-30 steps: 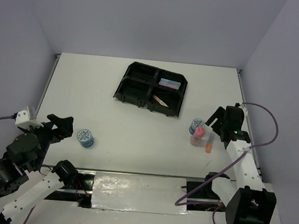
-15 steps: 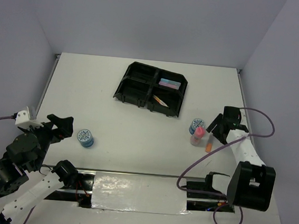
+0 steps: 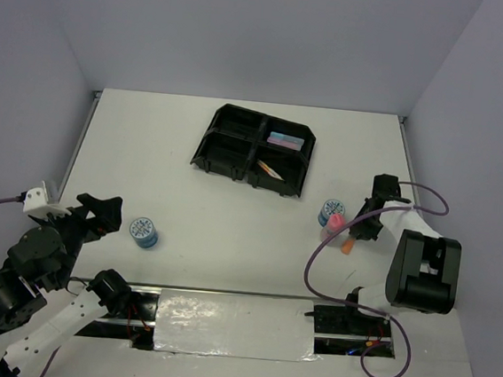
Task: Sort the stationery into containers
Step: Pick up the stationery from the center of the board.
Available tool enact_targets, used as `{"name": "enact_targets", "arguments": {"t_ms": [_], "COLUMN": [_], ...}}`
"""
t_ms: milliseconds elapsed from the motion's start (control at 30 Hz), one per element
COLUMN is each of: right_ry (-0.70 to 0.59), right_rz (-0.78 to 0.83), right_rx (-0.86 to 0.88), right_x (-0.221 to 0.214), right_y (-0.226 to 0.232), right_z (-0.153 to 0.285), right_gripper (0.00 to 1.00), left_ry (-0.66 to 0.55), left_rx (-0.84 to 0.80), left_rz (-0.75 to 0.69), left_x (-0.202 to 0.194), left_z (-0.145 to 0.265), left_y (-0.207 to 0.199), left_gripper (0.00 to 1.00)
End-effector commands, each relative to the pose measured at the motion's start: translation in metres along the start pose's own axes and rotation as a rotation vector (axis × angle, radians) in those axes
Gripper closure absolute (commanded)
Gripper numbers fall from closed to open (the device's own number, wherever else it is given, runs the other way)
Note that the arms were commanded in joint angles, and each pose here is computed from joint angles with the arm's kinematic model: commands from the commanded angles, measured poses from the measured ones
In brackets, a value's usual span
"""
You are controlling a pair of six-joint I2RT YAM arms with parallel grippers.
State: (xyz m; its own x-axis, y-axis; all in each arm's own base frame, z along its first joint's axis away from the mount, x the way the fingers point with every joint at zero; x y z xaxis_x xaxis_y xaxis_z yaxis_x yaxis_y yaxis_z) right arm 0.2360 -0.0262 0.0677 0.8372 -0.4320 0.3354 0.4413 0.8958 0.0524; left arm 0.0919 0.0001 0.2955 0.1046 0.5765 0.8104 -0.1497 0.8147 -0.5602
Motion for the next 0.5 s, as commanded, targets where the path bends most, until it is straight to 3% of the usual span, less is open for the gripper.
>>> {"name": "enact_targets", "arguments": {"t_ms": [0, 33, 233, 467], "right_ry": [-0.051, -0.070, -0.250, -0.554], "right_rz": [-0.002, -0.013, -0.044, -0.003], "right_rx": [0.045, 0.021, -0.018, -0.053], "right_x": [0.015, 0.018, 0.049, 0.126], "right_y": [0.008, 0.005, 0.002, 0.021], "right_z": [-0.002, 0.000, 0.042, 0.131], "right_gripper": [0.91, 1.00, 1.00, 1.00], "left_ry": [-0.037, -0.037, -0.038, -0.033], "left_rx": [-0.019, -0.022, -0.027, -0.024], "left_rz": [0.011, 0.013, 0.014, 0.008], "left_x": [0.007, 0.007, 0.007, 0.006], "left_z": [0.002, 0.002, 0.003, 0.001], "left_y": [-0.001, -0.001, -0.001, -0.002], "left_gripper": [0.01, 0.01, 0.01, 0.01]}}
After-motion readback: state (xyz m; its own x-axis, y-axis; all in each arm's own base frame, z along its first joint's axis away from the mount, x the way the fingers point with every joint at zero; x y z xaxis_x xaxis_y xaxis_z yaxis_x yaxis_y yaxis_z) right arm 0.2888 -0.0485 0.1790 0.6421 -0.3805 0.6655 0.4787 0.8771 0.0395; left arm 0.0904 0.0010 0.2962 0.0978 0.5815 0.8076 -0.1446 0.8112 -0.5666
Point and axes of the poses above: each gripper's point midway between its finger pads, its own z axis back along the fingers, its own y axis along the line the jaws close on, x = y × z, the point moved 6 cm from there along z, back along the fingers, and after that the axes turned 8 degrees about z, right-handed, at the moved point
